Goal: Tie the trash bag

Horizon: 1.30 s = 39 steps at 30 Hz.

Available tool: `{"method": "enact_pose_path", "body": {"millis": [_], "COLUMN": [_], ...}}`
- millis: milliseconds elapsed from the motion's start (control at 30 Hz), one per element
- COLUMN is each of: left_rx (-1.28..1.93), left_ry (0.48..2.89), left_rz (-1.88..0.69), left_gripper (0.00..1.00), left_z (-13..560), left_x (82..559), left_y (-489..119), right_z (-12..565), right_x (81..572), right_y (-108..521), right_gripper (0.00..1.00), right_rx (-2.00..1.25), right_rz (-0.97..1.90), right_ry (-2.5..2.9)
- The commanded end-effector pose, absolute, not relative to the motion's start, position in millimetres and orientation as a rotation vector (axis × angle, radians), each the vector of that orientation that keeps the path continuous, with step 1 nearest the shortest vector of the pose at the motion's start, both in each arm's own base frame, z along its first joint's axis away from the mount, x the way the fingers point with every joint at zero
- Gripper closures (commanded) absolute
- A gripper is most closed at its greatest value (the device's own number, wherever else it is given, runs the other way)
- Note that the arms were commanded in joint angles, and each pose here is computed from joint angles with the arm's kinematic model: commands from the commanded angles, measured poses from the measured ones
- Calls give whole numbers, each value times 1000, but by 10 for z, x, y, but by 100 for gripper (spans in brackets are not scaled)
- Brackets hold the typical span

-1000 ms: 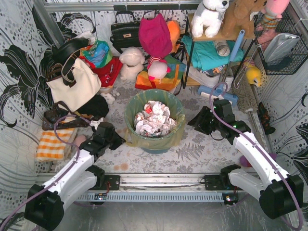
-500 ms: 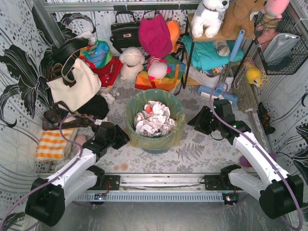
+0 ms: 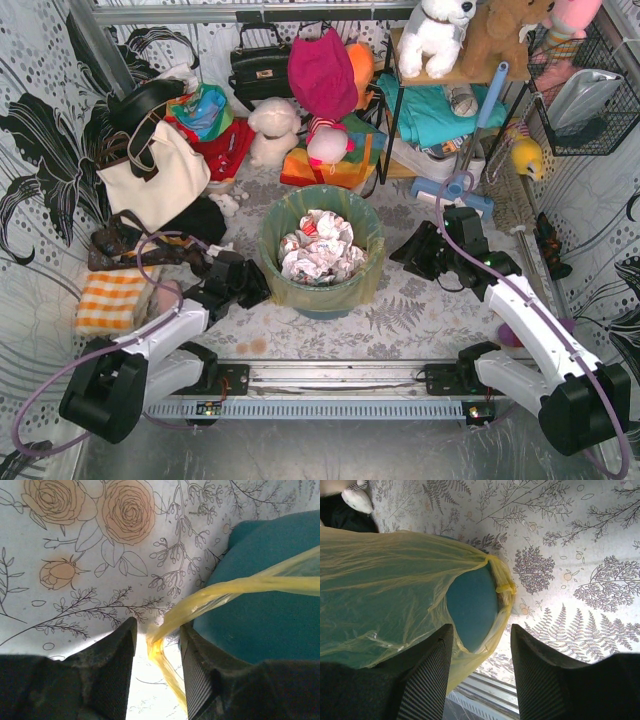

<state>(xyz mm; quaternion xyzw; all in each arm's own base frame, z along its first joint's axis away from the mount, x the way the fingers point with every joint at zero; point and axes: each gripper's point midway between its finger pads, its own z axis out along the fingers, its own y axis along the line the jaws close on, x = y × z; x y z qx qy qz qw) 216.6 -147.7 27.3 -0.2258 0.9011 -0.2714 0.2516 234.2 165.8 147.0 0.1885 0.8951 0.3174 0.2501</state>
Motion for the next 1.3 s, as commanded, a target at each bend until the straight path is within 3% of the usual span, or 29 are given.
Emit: {"method": "enact_pose_path", "body": {"millis": [0, 633, 900, 1267], "left_rx": [-576, -563, -495, -423], "left_ry": [2423, 2453, 2450, 2452], "left_rz": [-691, -608, -661, -709], "left_gripper": [54, 83, 100, 100], "left_z": [253, 201, 320, 447], "left_x": [2243, 2249, 2263, 2236], "left_y": [-1431, -1360, -1459, -1659], "right_z": [1470, 1196, 971, 627], "right_x": [2341, 2290, 2254, 2140], "right_y": [1661, 1674, 1807, 2040], "right_gripper": [51, 51, 53, 54], "right_rx": [527, 538, 491, 494], "right_rz": [886, 888, 986, 1075], "right_ry": [2416, 2459, 2483, 2545]}}
